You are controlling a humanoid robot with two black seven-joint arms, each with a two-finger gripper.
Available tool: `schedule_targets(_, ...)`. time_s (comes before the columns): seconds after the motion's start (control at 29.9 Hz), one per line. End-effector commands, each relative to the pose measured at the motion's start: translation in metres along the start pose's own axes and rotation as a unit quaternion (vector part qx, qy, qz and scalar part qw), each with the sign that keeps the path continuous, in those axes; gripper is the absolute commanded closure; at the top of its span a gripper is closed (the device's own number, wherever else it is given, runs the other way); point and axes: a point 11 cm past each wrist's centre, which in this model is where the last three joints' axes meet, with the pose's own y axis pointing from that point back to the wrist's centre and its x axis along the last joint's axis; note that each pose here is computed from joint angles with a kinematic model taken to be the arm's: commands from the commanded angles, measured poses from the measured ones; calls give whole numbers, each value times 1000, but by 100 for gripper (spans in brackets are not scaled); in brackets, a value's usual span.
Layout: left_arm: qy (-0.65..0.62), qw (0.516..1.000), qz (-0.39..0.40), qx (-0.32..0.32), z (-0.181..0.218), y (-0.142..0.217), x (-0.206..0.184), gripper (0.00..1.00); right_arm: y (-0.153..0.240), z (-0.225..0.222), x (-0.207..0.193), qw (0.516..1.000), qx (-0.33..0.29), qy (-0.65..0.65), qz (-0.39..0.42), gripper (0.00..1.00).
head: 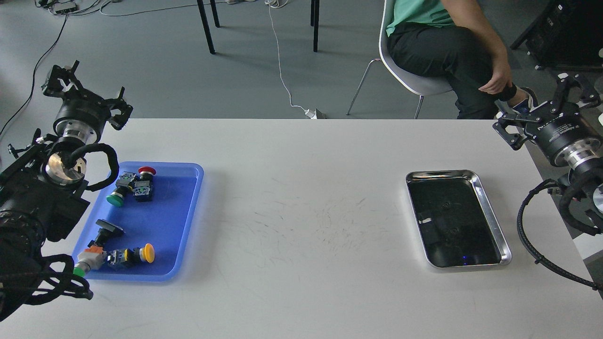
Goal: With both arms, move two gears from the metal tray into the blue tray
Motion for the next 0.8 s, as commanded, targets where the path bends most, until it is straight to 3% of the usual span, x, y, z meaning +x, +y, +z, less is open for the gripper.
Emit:
schedule_targets(0.0,-17,1000,-7,6,1,-2,-4,1,-2,1,-1,1000,0,-2,-1,1)
schedule_targets(0.37,-21,1000,-9,-22,16,-4,-6,1,-2,1,-1,1000,-1,-2,1,1)
schedule_targets(0.77,-18,1000,-6,-8,4,-1,-3,1,-6,13,2,1000,0,-18,4,1)
